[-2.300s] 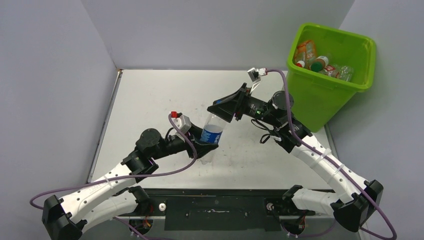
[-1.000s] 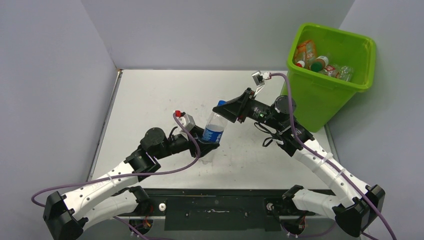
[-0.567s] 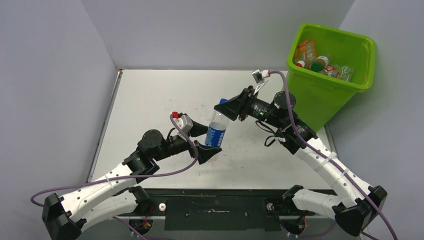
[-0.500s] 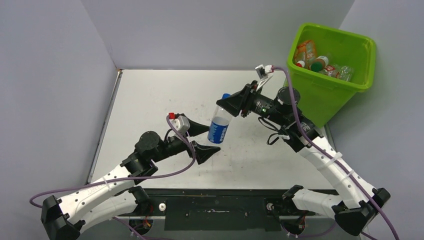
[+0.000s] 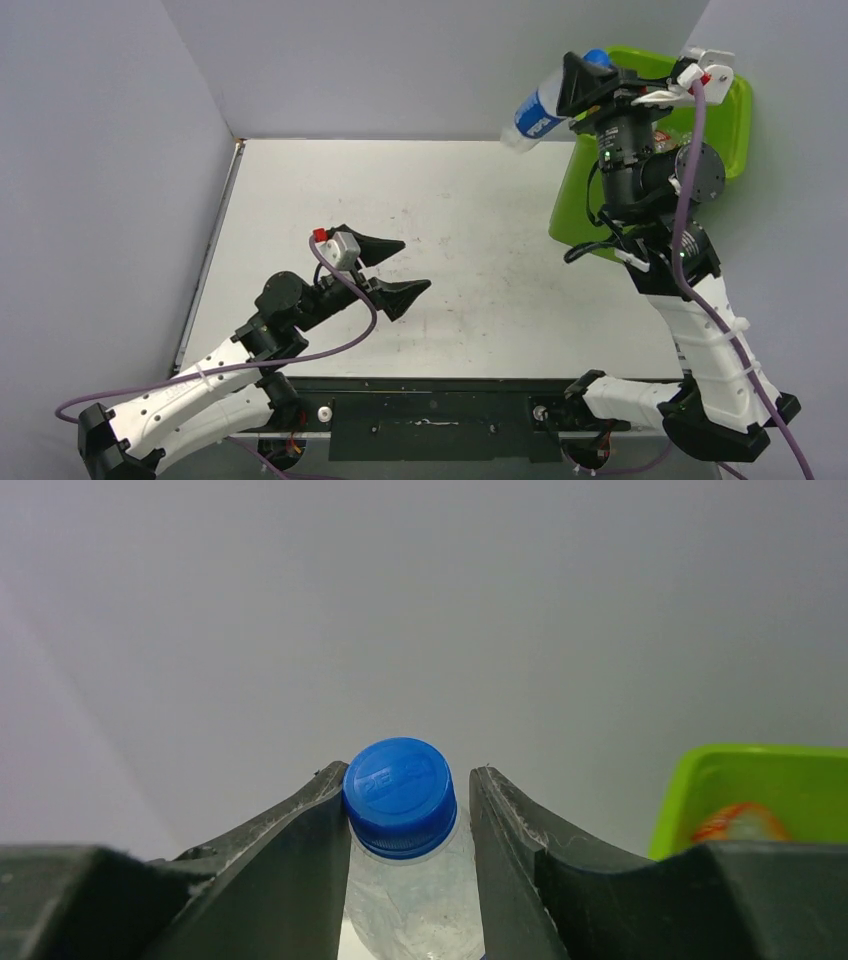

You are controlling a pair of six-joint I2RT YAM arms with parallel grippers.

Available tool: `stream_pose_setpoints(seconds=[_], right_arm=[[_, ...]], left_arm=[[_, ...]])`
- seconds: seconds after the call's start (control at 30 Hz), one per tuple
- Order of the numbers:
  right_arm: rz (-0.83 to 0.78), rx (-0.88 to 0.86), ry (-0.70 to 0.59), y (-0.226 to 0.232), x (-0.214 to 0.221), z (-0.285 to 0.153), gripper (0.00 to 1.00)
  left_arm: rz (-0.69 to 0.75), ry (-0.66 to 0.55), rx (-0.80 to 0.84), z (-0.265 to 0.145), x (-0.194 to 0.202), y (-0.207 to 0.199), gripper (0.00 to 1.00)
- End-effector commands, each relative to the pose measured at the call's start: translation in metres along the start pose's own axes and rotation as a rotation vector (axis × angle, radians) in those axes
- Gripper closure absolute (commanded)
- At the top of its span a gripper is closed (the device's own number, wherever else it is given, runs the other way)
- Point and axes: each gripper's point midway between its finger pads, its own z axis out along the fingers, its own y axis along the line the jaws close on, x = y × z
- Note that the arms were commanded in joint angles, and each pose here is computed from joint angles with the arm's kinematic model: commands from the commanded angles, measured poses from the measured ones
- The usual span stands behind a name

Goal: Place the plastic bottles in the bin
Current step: Place the plastic bottle in the trash bin.

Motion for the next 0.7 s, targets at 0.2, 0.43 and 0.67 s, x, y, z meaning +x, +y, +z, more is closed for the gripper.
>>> stream_pose_setpoints(seconds=[0.2,0.43,0.67], right_arm=[[-0.141,0.735,-0.393,-0.148,-0.057,0.017,0.95],[-0.138,0.977,-0.478,-0.251,-0.061,0.026,0.95],[-0.175,1.015,-0.385,-0.318,-0.018,0.042,0.95]], left_arm=[[-0.021,-0.107,-0.225,-0.012,-0.028,0.034,0.04],[-0.038,-0.127,-0.327,-0.021,-0.037,0.050,0.04],[-0.077,-0.136,-0.328,-0.022,-0.039,0.049,0.04]])
